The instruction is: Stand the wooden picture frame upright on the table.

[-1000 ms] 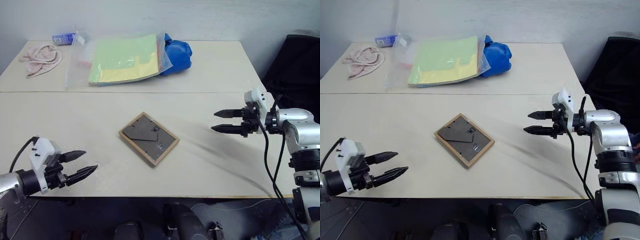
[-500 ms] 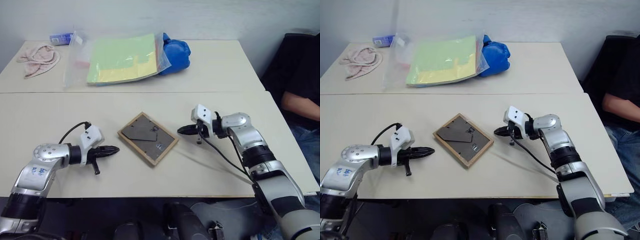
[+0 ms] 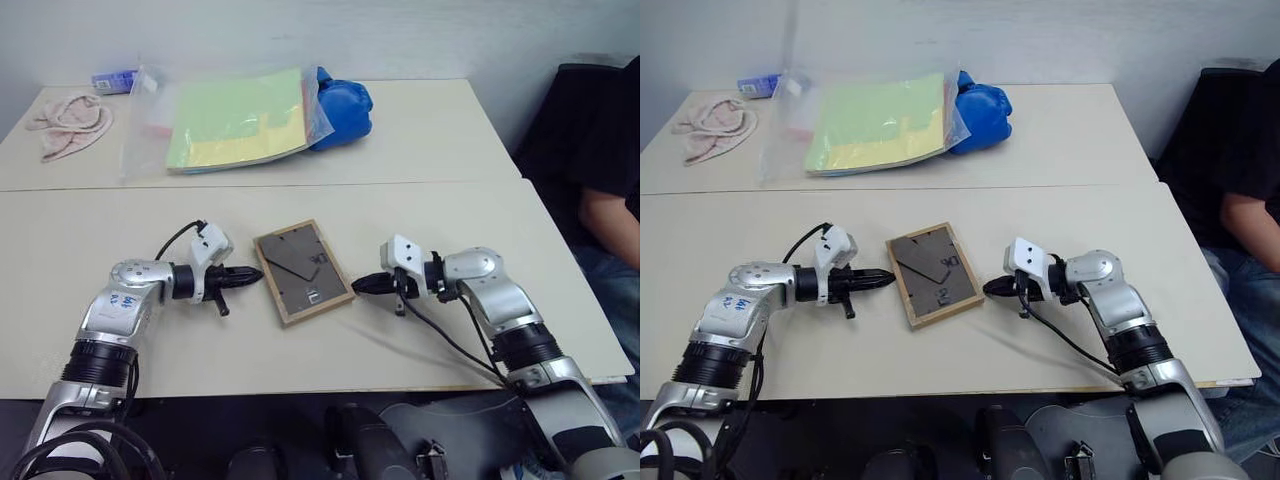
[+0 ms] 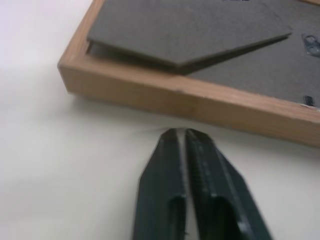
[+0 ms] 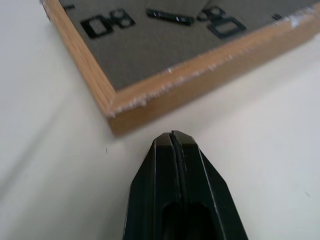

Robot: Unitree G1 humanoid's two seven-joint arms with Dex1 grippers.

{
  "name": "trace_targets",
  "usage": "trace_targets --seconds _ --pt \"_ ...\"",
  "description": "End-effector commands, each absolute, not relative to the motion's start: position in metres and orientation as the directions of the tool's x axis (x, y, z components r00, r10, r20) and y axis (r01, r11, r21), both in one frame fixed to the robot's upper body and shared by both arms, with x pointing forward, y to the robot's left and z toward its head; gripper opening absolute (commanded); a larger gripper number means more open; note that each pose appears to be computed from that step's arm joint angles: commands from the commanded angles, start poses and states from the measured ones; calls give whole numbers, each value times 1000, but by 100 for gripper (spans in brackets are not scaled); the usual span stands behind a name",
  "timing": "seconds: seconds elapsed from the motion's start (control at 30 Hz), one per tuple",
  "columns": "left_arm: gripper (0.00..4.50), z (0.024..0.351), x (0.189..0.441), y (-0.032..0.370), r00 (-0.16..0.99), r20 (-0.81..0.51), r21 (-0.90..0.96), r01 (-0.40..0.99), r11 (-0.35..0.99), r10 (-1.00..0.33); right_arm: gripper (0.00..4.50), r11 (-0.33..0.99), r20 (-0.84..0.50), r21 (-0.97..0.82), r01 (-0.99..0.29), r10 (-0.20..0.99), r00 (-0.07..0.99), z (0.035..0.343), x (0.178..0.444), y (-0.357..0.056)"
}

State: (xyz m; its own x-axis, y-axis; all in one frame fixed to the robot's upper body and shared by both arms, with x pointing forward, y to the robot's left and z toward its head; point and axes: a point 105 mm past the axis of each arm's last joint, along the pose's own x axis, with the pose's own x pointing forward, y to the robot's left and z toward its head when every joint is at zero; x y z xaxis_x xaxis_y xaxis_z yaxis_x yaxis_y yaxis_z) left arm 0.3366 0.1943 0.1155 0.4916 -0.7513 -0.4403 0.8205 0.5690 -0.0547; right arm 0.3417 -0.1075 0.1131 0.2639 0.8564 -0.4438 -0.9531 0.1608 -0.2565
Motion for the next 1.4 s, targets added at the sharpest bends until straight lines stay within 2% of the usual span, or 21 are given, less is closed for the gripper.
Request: trace_targets --seconds 0.03,0.1,0.23,0.3,0.37,0.47,0.67,0.93,0.97,1.07,1.1,1.13,1.27,1.33,1.4 --pt "147 116 318 209 424 -436 -348 734 583 -794 0 134 -436 -311 -941 860 266 125 340 -107" --pt "208 121 305 204 359 -410 -489 689 535 -838 0 123 -442 -335 -934 855 271 128 343 -106" --pt "334 131 294 188 302 -351 -694 552 463 -886 0 60 -478 -376 -925 842 249 124 343 -99" --pt "391 135 289 178 267 -323 -746 519 418 -908 0 31 -488 -390 -920 841 235 122 342 -94" --pt "448 126 290 169 259 -362 -765 467 444 -895 0 7 -495 -407 -914 838 227 120 342 -89" --pt "448 101 285 152 209 -449 -762 417 495 -869 0 -22 -501 -427 -904 838 217 117 341 -79" --pt "448 82 297 131 245 -457 -778 356 518 -855 0 -71 -496 -407 -911 854 155 113 327 -66" --pt "448 93 310 109 263 -364 -817 371 442 -893 0 -78 -500 -397 -915 854 144 108 321 -65" --pt "409 94 311 109 266 -360 -816 374 440 -894 0 -75 -500 -395 -915 853 146 108 321 -66" --pt "335 99 309 112 263 -344 -821 382 425 -901 0 -67 -506 -396 -916 848 156 107 321 -71" --pt "296 102 308 114 263 -332 -823 387 415 -906 0 -64 -506 -396 -916 848 160 107 321 -73" --pt "283 104 307 115 261 -321 -827 391 404 -910 0 -61 -505 -397 -916 848 163 107 321 -74" --pt "172 112 302 118 249 -289 -829 418 372 -924 0 -21 -479 -392 -920 858 185 111 320 -79" --pt "133 116 300 118 245 -266 -830 433 350 -933 0 -7 -468 -393 -919 862 194 114 318 -81" --pt "128 123 298 118 240 -243 -827 456 330 -940 0 34 -441 -386 -922 871 217 122 318 -86"
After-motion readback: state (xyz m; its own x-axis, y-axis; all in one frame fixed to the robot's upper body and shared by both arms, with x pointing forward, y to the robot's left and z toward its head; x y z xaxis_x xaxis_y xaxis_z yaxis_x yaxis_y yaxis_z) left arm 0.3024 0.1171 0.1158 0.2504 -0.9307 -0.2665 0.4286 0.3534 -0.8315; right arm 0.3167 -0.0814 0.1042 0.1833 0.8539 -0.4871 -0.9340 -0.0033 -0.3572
